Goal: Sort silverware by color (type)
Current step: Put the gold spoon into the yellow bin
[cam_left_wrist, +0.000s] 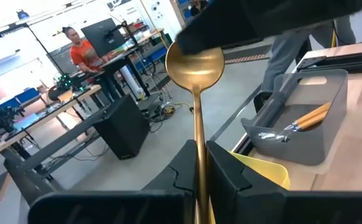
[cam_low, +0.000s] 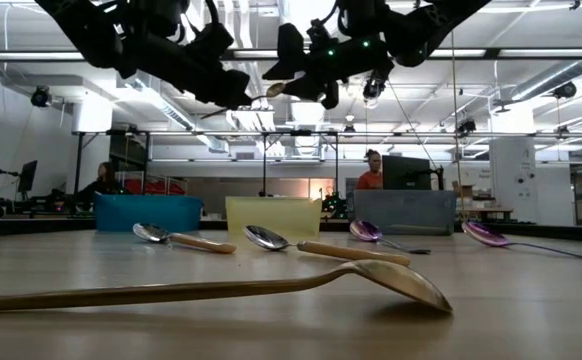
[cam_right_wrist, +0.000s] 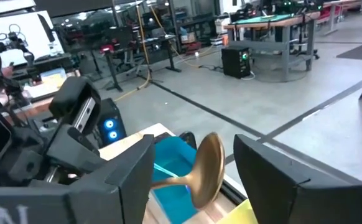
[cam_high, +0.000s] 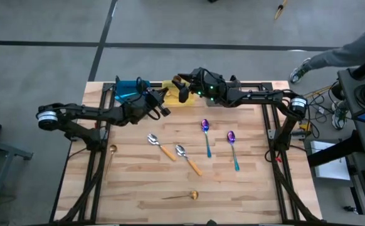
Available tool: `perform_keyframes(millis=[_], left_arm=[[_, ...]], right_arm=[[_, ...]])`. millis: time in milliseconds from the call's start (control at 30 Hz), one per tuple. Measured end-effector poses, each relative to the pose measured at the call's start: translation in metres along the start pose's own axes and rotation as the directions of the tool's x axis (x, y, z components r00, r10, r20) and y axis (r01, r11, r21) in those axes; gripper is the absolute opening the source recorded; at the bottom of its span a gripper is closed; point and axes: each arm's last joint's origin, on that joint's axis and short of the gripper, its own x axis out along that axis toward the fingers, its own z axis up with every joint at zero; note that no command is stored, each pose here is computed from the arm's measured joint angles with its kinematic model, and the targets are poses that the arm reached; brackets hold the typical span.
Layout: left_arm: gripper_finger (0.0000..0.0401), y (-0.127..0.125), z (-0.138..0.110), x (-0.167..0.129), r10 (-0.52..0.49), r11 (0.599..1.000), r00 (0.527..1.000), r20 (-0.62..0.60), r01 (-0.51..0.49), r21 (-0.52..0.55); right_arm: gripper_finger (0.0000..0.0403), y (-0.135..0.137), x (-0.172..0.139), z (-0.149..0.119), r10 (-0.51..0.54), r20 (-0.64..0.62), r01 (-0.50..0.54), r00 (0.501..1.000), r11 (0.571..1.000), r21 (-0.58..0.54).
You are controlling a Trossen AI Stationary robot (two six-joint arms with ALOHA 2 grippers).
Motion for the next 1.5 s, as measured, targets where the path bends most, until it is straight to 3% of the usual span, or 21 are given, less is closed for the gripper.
perform_keyframes(millis=[467,600,900,1167,1333,1500], left_arm=[[0.0004,0.000,0.000,0.000,-0.003,1.000,1.000,0.002,0.003,-0.019],[0.0004,0.000,0.006,0.001,-0.045,0.998,0.998,0.035,0.046,-0.031],[0.0005,-0.002,0.004,0.003,-0.043,0.999,0.999,0.016,0.043,-0.021],[0.0022,-0.002,0.003,0.002,-0.056,0.997,0.998,0.020,0.057,-0.049],[0.0054,-0.005,0.002,0.002,-0.159,0.985,0.987,0.033,0.161,-0.062],[0.0089,-0.004,0.001,0.001,-0.321,0.943,0.945,0.066,0.326,-0.074]], right_arm=[[0.0114,0.000,0.000,0.000,-0.008,0.001,0.008,1.000,1.000,-0.012],[0.0092,-0.001,0.003,-0.005,-0.010,-0.006,0.010,1.000,0.999,-0.037],[0.0020,0.002,0.008,-0.011,0.002,0.025,0.000,1.000,0.996,-0.091],[0.0016,0.002,0.006,-0.010,0.031,-0.006,-0.032,0.999,0.983,-0.178],[0.0015,-0.002,0.000,-0.012,0.006,-0.112,-0.036,0.994,0.963,-0.268],[0.0014,-0.001,-0.007,0.001,-0.025,-0.269,-0.076,0.963,0.930,-0.358]])
